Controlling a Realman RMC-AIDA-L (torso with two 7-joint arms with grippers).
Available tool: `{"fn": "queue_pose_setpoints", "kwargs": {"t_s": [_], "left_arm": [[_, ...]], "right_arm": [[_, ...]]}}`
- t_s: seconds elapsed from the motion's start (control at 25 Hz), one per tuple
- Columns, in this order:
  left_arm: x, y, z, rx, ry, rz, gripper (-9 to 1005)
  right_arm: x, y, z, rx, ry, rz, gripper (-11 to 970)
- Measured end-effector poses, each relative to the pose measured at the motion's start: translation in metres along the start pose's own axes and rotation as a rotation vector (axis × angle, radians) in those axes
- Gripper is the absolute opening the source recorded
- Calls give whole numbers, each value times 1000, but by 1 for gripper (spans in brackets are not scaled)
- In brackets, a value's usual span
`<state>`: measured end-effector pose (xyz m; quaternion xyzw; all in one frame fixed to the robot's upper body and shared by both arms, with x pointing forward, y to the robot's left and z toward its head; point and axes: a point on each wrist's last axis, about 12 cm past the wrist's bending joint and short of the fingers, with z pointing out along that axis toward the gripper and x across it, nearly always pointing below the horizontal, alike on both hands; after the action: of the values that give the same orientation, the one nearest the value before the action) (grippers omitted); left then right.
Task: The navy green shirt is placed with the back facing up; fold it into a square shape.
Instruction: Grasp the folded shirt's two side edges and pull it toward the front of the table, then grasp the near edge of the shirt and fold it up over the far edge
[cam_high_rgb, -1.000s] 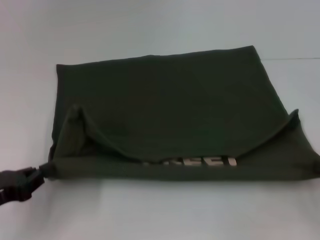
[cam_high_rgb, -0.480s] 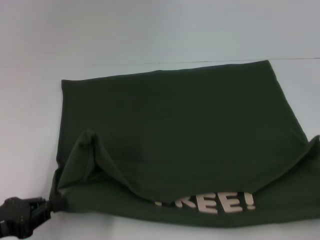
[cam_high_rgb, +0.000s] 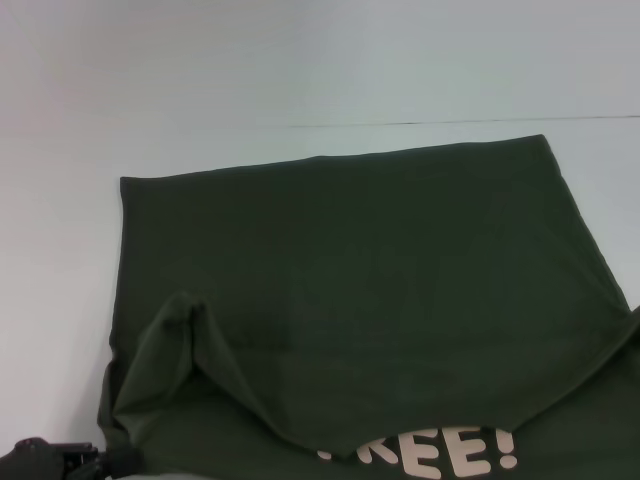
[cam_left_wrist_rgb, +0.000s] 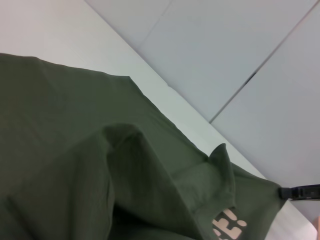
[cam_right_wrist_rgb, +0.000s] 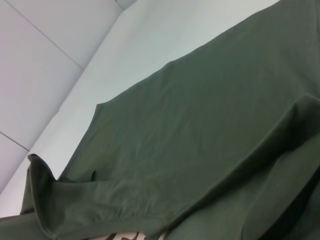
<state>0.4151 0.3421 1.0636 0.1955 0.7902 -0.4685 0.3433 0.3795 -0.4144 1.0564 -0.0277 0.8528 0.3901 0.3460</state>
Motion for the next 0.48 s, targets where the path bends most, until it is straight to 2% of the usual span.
{"fn": "queue_pose_setpoints", "kwargs": {"t_s": [0.24,0.48], "left_arm": [[5,-2,-2,6,12,-12,6],[1,1,-2,-13,1,-7,5]], "right_arm": [[7,1,-2,-2,4,0,62],[1,0,-2,-2,-23,-10,65]]}}
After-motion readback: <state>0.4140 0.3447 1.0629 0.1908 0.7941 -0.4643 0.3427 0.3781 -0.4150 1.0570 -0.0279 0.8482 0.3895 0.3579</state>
